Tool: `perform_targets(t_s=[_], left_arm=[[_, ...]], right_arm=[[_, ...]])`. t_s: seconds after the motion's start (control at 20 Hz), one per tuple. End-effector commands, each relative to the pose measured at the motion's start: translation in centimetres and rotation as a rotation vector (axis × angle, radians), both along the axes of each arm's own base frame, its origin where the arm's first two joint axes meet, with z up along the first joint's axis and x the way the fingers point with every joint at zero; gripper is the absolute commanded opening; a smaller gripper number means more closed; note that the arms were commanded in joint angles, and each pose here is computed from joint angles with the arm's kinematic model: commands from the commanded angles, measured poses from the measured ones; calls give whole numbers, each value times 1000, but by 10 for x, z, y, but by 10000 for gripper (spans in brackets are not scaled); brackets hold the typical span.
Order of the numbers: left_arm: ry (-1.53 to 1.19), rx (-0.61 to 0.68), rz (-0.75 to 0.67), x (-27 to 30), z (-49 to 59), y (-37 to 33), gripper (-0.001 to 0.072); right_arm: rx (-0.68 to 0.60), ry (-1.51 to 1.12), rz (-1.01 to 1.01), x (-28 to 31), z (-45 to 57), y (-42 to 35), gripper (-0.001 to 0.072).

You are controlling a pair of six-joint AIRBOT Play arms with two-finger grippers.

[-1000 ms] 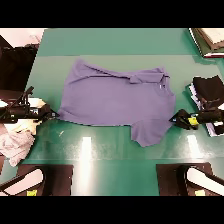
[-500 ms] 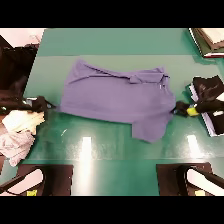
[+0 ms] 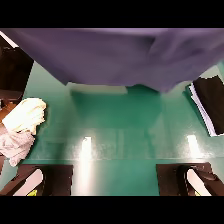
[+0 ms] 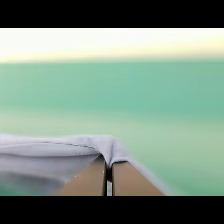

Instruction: Fold the shirts.

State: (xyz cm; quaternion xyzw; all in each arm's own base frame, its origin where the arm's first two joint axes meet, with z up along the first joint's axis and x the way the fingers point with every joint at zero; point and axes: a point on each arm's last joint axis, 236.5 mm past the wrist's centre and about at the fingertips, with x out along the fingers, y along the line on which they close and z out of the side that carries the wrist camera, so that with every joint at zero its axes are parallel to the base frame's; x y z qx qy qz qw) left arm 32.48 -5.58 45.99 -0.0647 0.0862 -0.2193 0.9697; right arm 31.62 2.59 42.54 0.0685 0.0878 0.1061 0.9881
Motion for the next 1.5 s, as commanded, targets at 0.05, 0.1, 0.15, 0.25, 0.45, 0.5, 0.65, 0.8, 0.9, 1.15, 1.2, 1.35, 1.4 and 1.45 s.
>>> perform_targets(t_s=[0.05, 0.1, 0.15, 0.25, 0.45, 0.5, 0.65, 0.8, 0.9, 1.15, 1.2, 1.35, 1.4, 1.45], left_arm=[[-409, 82, -22, -111, 130, -49, 23], [-446, 87, -45, -125, 139, -58, 23], [-466, 86, -72, -135, 143, -66, 23], [-466, 75, -92, -136, 144, -69, 23], [-287, 37, -12, -76, 100, -34, 23], [-194, -4, -11, -54, 75, -25, 23], [140, -88, -36, 7, -30, -4, 23], [475, -169, -59, 47, -145, 13, 23], [633, -214, -22, 70, -211, 30, 22], [779, -245, 41, 145, -321, 36, 23], [757, -235, 50, 166, -336, 28, 23], [668, -246, 145, 219, -365, 24, 23], [629, -246, 174, 232, -367, 26, 23], [588, -235, 195, 243, -366, 27, 23]], right_arm=[[-140, -313, -137, -94, 111, -3, 14], [-152, -316, -188, -104, 117, -11, 13], [-164, -304, -238, -113, 119, -21, 13], [-180, -253, -299, -118, 117, -34, 13], [-179, -36, -283, -77, 78, -48, 12], [-171, 53, -273, -57, 56, -53, 11], [-127, 409, -228, 13, -52, -73, 11], [-88, 764, -134, 64, -170, -71, 12], [-80, 959, -66, 83, -236, -60, 11], [-40, 1078, -40, 152, -340, -42, 11], [-23, 1046, -58, 169, -350, -40, 11], [11, 919, -100, 214, -358, -35, 11], [18, 862, -114, 228, -355, -37, 11], [18, 806, -119, 240, -349, -35, 11]])
